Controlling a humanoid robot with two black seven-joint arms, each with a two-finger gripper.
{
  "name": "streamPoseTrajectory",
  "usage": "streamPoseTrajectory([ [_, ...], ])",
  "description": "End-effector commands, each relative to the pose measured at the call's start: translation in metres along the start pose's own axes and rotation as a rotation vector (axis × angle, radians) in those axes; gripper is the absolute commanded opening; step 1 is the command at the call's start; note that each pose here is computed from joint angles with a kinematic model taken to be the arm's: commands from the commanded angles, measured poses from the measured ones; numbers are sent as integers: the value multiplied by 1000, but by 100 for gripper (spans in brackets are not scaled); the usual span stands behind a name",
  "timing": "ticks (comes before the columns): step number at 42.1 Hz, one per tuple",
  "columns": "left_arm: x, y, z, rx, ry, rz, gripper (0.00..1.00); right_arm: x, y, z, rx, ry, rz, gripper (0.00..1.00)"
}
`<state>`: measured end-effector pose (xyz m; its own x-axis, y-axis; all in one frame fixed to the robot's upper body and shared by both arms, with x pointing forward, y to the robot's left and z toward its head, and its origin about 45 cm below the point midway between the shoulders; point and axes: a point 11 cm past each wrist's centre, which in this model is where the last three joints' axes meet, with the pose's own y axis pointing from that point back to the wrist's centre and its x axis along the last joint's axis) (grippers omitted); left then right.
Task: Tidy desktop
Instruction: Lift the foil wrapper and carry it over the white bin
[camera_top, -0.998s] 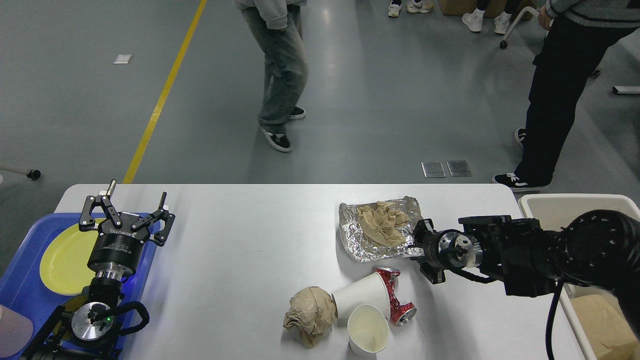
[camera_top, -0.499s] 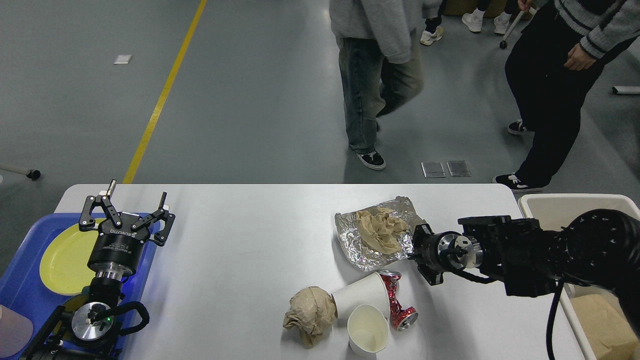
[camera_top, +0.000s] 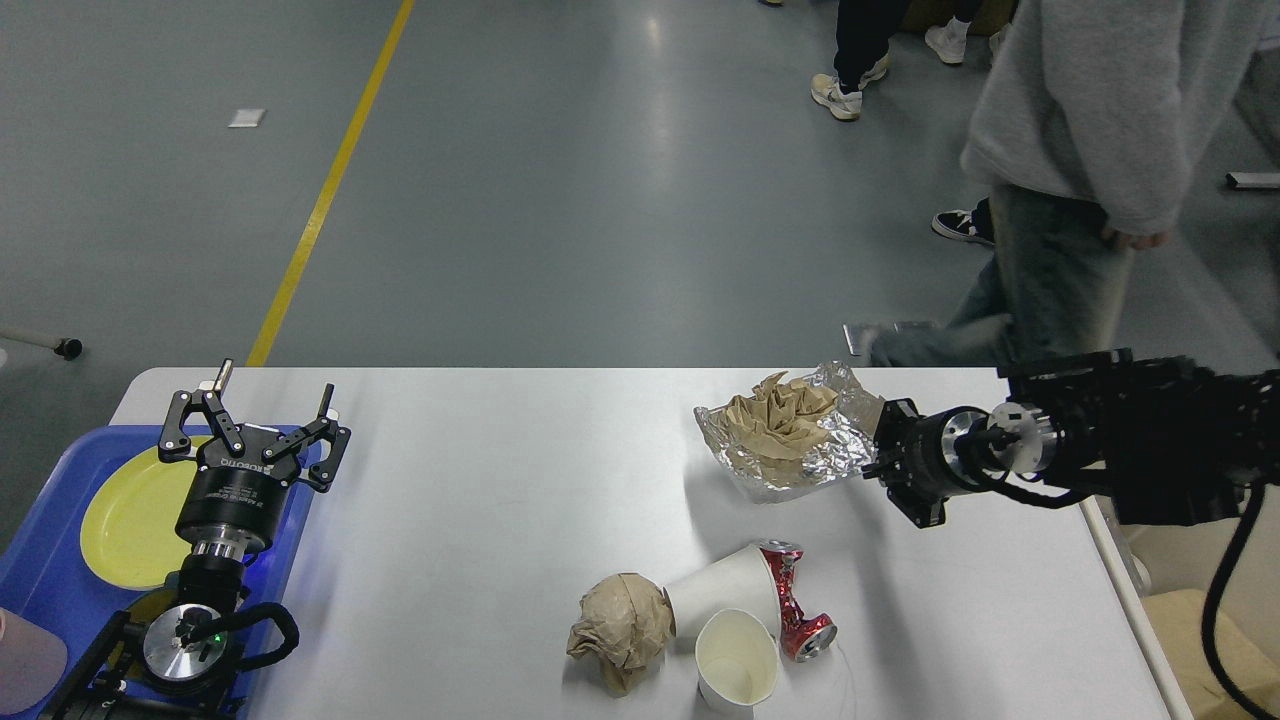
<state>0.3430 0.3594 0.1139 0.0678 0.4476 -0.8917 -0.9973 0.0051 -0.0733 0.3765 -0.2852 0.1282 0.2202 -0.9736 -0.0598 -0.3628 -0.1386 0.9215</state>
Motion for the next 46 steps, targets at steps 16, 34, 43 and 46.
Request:
streamPoseTrajectory([
  [16,0,0,0,0,0,0,96,8,157,-32,-13,290,-56,0],
  [34,0,0,0,-2,0,0,96,25,184,-26,-15,272,-27,0],
  [43,0,0,0,-2,0,0,96,83,187,-6,9,127,34,0],
  [46,0,0,0,-2,0,0,96,108,187,7,22,65,58,0],
])
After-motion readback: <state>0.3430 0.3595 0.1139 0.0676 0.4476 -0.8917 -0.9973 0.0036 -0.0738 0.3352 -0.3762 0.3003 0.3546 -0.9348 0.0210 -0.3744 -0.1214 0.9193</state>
